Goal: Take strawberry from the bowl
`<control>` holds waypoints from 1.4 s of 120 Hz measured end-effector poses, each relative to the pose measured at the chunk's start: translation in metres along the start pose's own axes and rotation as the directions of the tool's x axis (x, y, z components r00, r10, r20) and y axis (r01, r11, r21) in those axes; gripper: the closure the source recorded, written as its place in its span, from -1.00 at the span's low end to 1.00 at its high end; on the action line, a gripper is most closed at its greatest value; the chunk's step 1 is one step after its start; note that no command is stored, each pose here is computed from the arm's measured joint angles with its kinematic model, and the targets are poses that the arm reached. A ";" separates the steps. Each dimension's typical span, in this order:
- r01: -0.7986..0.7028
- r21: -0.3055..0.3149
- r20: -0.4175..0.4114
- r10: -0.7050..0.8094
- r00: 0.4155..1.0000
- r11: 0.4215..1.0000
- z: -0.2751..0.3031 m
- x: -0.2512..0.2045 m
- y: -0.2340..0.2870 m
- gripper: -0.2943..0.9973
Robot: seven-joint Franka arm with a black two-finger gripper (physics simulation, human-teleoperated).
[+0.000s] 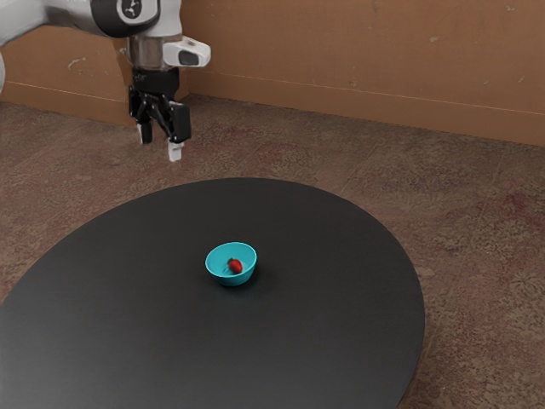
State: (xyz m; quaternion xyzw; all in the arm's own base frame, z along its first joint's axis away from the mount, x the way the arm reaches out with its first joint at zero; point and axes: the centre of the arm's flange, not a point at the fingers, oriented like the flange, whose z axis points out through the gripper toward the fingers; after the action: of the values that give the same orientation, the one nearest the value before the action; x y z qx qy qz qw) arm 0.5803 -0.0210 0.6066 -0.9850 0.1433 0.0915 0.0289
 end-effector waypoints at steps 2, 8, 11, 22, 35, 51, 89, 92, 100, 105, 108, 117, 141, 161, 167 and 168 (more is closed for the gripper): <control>-0.003 0.000 -0.008 0.003 1.000 1.000 -0.001 0.001 -0.001 -0.54; -0.017 0.003 -0.030 0.017 0.999 1.000 -0.003 0.003 0.001 -0.54; -0.027 0.005 -0.040 0.027 0.999 1.000 -0.005 0.004 0.003 -0.54; -0.033 0.001 -0.064 0.033 0.997 0.999 -0.006 0.005 -0.003 -0.54; -0.072 -0.028 -0.096 0.069 0.993 0.997 -0.010 0.012 0.006 -0.54; -0.181 -0.072 -0.093 0.174 0.980 0.981 0.019 0.062 0.095 -0.54; 0.179 -0.006 0.046 -0.179 0.983 0.984 0.207 0.125 0.080 -0.53; 0.199 -0.010 0.050 -0.198 0.979 0.980 0.223 0.126 0.080 -0.53; 0.253 -0.027 0.051 -0.252 0.966 0.967 0.257 0.133 0.077 -0.53; 0.285 -0.037 0.032 -0.284 0.958 0.958 0.263 0.136 0.075 -0.54; 0.308 -0.039 0.014 -0.308 0.951 0.951 0.259 0.133 0.072 -0.53; 0.387 -0.014 -0.072 -0.387 0.919 0.922 0.211 0.083 0.066 -0.52; 0.604 -0.104 -0.053 -0.610 0.790 0.791 0.224 0.062 0.030 -0.24; 0.712 -0.152 -0.031 -0.724 0.689 0.685 0.241 0.077 0.005 0.00; 0.728 -0.169 -0.034 -0.742 0.669 0.664 0.240 0.087 0.003 0.04; 0.730 -0.172 -0.035 -0.745 0.666 0.661 0.240 0.089 0.003 0.04</control>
State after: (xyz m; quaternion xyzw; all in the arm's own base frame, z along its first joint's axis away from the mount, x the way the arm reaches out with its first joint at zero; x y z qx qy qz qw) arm 0.6220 -0.0287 0.3537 -0.9611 -0.2740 0.0315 -0.0146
